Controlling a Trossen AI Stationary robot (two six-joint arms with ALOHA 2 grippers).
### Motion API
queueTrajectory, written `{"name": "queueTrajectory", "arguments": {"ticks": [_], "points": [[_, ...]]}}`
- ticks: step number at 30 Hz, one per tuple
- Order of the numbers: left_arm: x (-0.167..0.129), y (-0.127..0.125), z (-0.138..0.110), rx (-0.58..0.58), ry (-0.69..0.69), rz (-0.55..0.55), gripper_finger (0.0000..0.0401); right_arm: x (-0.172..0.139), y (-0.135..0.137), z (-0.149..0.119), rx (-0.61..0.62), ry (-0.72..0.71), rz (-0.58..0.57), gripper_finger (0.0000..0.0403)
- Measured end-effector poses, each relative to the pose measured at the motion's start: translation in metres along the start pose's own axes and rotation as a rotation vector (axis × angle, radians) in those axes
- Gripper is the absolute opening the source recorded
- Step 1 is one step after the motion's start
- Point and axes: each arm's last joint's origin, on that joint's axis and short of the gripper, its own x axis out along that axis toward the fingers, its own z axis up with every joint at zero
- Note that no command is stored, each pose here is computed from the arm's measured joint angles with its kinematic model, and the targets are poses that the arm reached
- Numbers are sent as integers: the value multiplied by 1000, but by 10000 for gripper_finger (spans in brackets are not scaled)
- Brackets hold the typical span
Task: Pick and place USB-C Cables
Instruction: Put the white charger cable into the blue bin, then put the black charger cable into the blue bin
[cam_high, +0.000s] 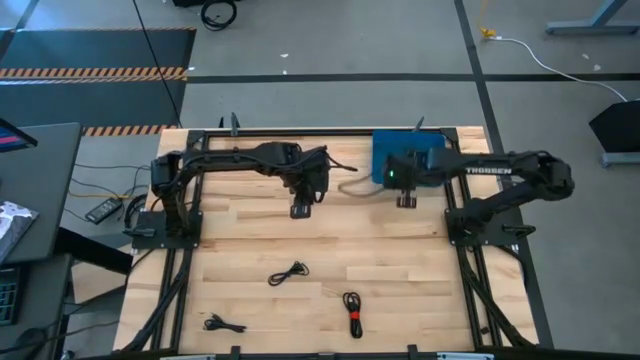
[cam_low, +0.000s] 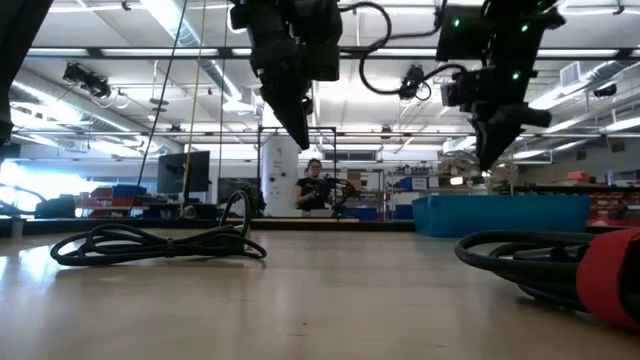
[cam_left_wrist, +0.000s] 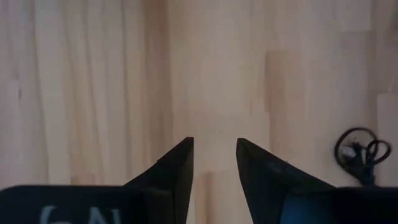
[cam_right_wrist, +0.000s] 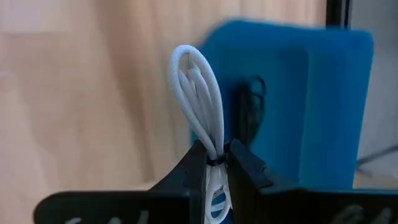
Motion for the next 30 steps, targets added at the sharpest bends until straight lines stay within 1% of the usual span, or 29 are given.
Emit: {"name": "queueTrajectory", "arguments": {"ticks": [3, 8, 13, 15, 18, 21, 26, 30], "points": [[1, -8, 3, 3, -14, -6, 126, 12, -19, -4, 71, 47, 15, 43], [3, -23, 7, 1, -20, -20, 126, 32, -41, -12, 151, 136, 20, 43], [4, -42, 9, 5, -14, -40, 126, 45, -52, -17, 196, 183, 47, 43], [5, -49, 9, 4, 1, -48, 126, 47, -54, -18, 206, 193, 46, 51], [5, -57, 8, -4, 17, -58, 126, 49, -58, -18, 219, 191, 30, 88], [5, -60, 6, -31, 40, -59, 126, 50, -61, -18, 227, 182, -1, 136], [-1, -61, -1, -131, 102, -57, 126, 50, -64, -14, 240, 142, -31, 209], [-15, -63, -13, -225, 194, -51, 126, 50, -63, -9, 248, 94, -20, 247]]}}
